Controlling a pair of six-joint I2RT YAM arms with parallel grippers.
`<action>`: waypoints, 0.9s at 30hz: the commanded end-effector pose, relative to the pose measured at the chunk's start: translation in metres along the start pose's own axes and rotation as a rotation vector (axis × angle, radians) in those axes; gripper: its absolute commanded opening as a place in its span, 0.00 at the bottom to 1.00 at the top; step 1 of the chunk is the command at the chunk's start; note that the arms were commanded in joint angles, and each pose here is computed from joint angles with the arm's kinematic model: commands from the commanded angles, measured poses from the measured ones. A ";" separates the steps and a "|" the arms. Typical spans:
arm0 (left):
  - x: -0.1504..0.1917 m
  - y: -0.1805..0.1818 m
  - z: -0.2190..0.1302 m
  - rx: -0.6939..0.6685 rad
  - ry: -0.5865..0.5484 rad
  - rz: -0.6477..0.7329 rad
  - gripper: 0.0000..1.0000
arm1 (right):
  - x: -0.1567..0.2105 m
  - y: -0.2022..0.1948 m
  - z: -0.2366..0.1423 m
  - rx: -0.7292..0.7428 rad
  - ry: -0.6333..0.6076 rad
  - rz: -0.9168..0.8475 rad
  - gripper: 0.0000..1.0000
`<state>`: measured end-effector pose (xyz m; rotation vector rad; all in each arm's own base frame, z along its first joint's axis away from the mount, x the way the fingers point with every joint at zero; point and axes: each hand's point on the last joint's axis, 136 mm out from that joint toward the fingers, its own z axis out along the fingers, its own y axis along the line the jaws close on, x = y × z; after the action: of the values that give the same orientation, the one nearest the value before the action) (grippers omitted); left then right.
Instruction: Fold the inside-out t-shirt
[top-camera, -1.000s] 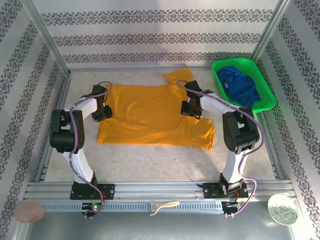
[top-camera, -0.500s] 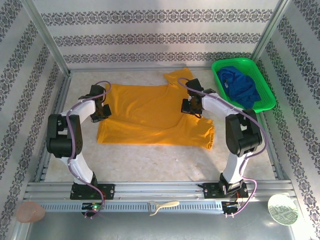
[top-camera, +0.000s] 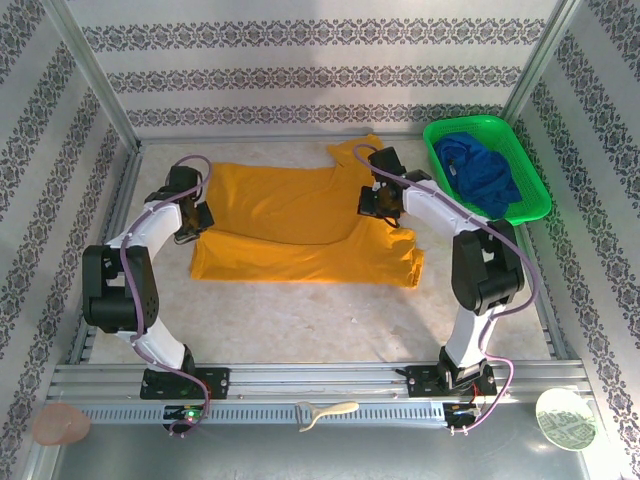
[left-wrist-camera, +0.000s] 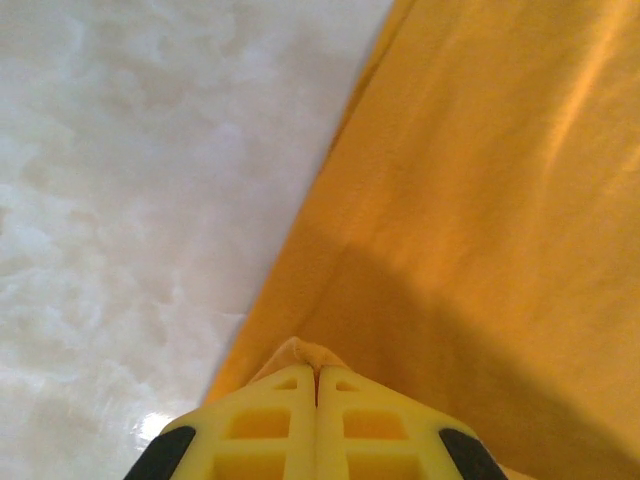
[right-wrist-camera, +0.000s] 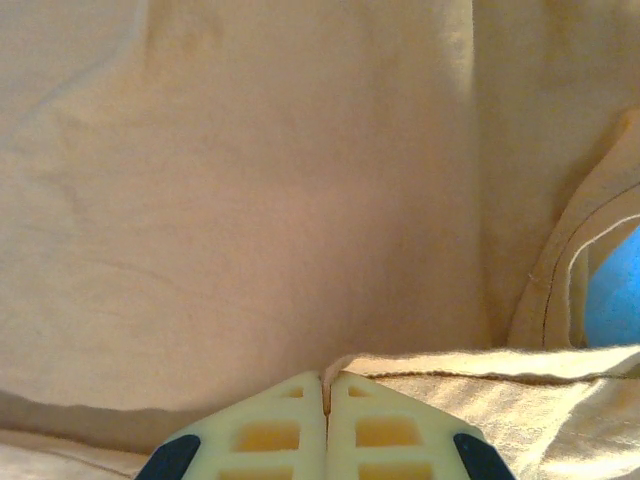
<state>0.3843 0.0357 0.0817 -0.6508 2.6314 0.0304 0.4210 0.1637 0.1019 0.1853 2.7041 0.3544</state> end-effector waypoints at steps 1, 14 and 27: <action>0.004 0.022 0.000 -0.067 -0.006 -0.060 0.00 | -0.002 -0.001 0.007 0.029 0.006 0.010 0.00; -0.008 0.013 0.049 -0.046 0.038 -0.116 0.00 | -0.015 -0.002 0.054 0.064 0.043 0.041 0.00; -0.025 -0.004 -0.013 0.079 -0.042 -0.134 1.00 | 0.011 -0.013 -0.021 -0.005 -0.046 0.027 0.48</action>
<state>0.4128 0.0487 0.0776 -0.7697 2.5780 -0.0036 0.4192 0.1591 0.0898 0.2203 2.7118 0.3345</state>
